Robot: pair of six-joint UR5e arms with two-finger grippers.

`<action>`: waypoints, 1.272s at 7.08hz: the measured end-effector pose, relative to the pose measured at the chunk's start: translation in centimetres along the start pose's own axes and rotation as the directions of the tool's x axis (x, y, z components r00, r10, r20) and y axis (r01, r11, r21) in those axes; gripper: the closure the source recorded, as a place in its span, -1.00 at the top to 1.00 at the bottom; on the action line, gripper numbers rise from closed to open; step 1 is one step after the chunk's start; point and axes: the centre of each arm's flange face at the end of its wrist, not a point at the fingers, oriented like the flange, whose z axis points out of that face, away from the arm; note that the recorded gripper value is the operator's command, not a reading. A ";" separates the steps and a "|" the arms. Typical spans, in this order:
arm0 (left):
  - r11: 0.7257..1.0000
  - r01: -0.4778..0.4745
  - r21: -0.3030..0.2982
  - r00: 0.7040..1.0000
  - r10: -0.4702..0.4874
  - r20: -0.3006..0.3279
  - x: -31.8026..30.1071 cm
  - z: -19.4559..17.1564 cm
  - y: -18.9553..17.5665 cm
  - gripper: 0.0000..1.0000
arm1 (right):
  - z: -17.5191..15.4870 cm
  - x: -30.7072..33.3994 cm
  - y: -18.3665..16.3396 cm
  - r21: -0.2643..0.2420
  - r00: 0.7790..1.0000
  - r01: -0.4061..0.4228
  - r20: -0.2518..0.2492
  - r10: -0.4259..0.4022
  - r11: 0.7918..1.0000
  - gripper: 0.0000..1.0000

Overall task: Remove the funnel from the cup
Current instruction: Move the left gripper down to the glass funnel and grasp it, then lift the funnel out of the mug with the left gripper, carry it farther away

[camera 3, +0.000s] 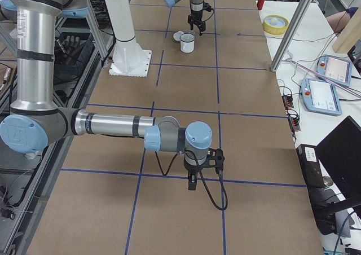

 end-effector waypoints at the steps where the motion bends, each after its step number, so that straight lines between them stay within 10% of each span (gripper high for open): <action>1: 1.000 -0.009 0.002 1.000 0.009 0.021 0.1 1.3 0.9 0.39 | 0.0 0.0 0.0 0.000 1.000 0.000 0.000 0.000 1.000 1.00; 4: 1.000 -0.018 -0.001 0.999 0.018 0.038 0.0 2.3 1.9 -0.92 | 0.0 0.0 0.0 0.000 1.000 0.000 0.000 0.000 1.000 1.00; 9: 1.000 -0.014 -0.005 1.000 0.014 0.027 0.1 -0.3 2.7 -1.00 | 0.0 0.0 0.0 0.000 1.000 0.000 0.000 0.000 1.000 1.00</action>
